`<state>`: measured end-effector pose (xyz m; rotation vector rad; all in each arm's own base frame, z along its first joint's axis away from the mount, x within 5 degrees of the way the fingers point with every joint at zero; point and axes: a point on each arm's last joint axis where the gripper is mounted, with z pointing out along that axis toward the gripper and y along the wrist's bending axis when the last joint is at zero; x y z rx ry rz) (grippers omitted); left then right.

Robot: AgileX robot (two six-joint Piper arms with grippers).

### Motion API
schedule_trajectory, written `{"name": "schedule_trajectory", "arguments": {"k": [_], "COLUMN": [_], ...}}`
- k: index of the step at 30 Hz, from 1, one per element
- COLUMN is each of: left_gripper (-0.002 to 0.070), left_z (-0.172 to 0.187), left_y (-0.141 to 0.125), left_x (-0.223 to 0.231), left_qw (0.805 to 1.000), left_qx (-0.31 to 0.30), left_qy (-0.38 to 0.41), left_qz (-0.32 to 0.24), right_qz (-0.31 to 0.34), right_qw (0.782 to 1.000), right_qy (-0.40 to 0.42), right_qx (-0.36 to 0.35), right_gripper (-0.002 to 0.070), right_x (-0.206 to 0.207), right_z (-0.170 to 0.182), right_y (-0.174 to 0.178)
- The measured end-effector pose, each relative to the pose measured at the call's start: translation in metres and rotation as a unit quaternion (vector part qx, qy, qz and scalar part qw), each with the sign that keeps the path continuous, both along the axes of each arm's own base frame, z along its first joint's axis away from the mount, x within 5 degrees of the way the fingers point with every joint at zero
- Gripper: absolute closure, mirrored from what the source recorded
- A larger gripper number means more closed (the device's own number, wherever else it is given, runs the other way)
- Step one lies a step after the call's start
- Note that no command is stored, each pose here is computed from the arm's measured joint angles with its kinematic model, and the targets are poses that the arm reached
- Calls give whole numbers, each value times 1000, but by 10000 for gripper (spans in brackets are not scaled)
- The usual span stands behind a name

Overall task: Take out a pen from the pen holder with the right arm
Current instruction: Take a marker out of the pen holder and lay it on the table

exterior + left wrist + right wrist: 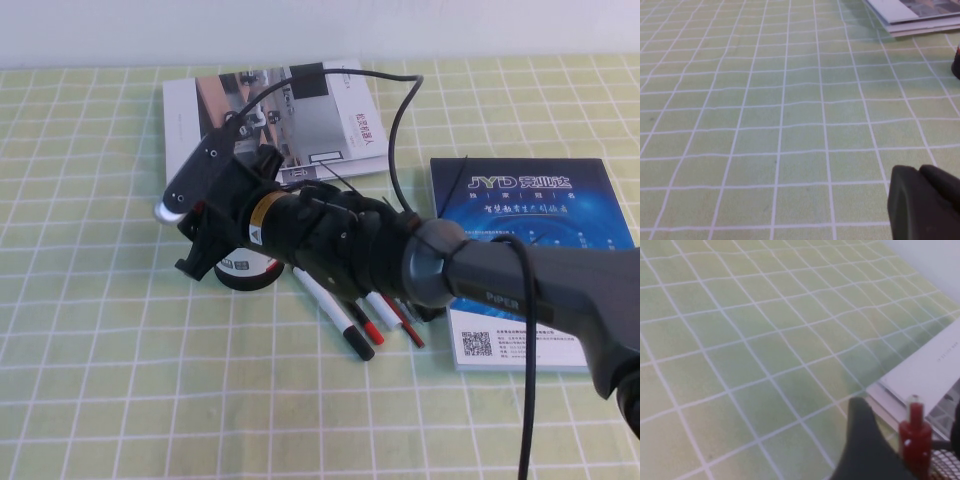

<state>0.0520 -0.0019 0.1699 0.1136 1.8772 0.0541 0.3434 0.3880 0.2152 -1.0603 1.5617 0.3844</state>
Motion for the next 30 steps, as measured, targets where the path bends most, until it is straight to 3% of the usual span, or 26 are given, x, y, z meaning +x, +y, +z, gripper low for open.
{"name": "schedule_trajectory", "arguments": {"k": [10, 24, 30], "left_gripper": [680, 680, 680], "left_z": [0, 0, 0], "left_y": [0, 0, 0], "left_x": [0, 0, 0], "left_qw": [1000, 1000, 1000], "left_qx": [0, 0, 0], "left_qy": [0, 0, 0], "left_qz": [0, 0, 0], "right_qz": [8, 8, 8], "right_qw": [1000, 1000, 1000], "right_qy": [-16, -13, -14], "right_qx": [-15, -22, -21], "right_gripper": [412, 421, 500], "right_x": [1, 5, 5], "right_z": [-1, -9, -9], "right_y": [-1, 3, 4]}}
